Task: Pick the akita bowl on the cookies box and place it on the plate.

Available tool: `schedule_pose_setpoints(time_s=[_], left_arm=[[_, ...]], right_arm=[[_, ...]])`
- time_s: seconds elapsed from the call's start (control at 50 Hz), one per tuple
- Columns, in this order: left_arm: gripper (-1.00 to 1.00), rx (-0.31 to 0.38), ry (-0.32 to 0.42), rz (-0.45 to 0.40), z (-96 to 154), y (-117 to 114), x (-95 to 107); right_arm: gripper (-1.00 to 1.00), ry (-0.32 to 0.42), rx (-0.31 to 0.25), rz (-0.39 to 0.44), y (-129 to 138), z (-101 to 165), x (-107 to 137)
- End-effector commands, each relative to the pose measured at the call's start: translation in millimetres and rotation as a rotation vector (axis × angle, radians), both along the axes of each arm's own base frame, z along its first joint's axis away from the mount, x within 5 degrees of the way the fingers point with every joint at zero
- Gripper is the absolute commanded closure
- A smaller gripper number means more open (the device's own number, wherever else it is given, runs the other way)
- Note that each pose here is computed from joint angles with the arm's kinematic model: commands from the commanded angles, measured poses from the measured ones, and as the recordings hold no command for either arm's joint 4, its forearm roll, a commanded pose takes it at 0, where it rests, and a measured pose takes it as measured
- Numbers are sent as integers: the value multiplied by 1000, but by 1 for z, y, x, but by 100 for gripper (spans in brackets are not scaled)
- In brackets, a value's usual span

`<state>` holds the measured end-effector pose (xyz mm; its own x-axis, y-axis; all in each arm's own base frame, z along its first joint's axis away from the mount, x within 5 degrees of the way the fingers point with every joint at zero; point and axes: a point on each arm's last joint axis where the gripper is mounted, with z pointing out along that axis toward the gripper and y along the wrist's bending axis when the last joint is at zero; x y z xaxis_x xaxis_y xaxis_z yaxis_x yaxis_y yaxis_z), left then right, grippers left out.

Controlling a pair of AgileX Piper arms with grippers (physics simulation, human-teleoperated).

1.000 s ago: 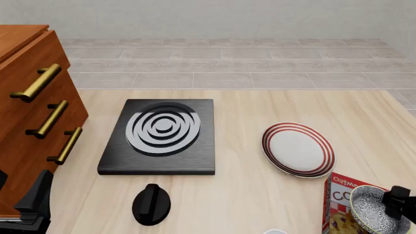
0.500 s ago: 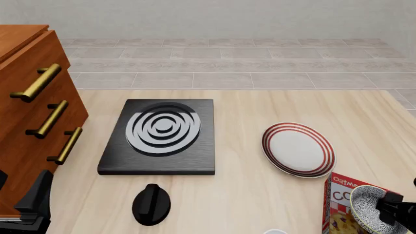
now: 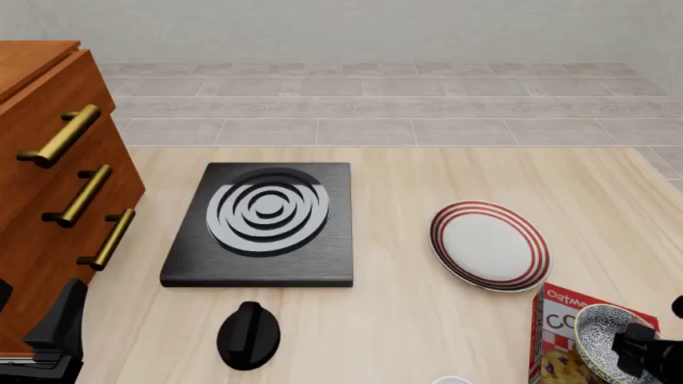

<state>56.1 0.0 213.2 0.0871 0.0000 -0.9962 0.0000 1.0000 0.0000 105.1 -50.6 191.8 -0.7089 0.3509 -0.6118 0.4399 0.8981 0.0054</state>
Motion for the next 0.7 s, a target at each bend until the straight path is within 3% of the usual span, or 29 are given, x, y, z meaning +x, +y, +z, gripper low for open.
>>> schedule_pose_setpoints(time_s=[0.02,0.48,0.5,0.52,0.7], left_arm=[[-100,0,0,0,0,0,0],[-100,0,0,0,0,0,0],[-100,0,0,0,0,0,0],[-100,0,0,0,0,0,0],[-100,0,0,0,0,0,0]], right_arm=[[-100,6,2,-3,0,-3,-1],[-100,14,9,5,2,-10,-1],[100,12,11,1,2,-10,-1],[100,12,-10,10,0,-7,-2],[100,-1,-7,2,1,-4,-2]])
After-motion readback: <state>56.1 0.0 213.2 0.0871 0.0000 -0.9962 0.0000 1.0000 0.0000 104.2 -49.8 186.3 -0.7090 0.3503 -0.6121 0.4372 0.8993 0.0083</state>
